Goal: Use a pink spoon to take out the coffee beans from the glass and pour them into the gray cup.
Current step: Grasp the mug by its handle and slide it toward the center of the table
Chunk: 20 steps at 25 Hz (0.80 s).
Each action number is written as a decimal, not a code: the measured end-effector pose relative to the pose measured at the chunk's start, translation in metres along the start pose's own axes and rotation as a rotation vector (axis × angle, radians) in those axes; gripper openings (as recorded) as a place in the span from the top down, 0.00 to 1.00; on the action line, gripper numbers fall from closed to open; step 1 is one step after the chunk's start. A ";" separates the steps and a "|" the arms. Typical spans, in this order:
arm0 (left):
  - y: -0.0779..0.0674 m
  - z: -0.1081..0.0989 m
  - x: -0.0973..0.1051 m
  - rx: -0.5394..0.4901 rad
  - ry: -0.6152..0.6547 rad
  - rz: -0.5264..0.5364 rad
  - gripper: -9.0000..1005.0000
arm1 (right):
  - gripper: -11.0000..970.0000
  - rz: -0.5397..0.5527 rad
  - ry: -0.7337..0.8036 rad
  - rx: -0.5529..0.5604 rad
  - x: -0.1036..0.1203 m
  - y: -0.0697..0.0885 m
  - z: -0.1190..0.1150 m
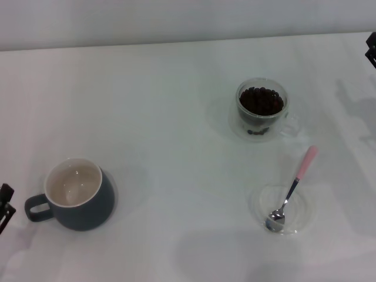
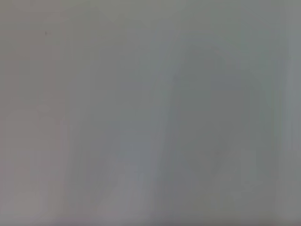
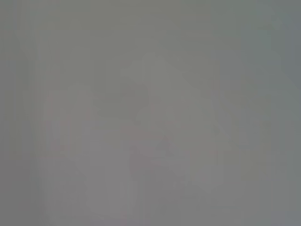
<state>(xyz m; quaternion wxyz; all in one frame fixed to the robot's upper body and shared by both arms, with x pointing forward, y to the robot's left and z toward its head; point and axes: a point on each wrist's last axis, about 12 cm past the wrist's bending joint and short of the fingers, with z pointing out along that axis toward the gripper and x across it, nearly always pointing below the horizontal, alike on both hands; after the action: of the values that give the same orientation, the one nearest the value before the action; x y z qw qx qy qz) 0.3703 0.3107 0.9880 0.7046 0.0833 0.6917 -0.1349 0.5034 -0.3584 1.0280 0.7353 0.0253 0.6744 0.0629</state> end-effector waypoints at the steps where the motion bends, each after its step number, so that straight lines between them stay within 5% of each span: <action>1: -0.001 -0.003 0.001 0.001 0.002 -0.005 0.12 | 0.10 0.004 -0.001 0.001 0.000 0.000 0.000; 9: -0.006 -0.020 0.006 0.011 0.046 -0.041 0.12 | 0.10 0.014 -0.002 0.007 0.000 -0.002 -0.003; 20: -0.009 -0.015 0.016 0.045 0.134 -0.018 0.12 | 0.10 0.067 -0.005 0.006 0.001 -0.001 -0.006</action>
<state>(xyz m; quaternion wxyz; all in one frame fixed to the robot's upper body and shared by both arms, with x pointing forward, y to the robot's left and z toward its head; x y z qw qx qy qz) 0.3530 0.3058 0.9723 0.6536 0.1015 0.7347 -0.1507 0.4971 -0.3597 1.0262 0.7343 0.0505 0.6715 0.0855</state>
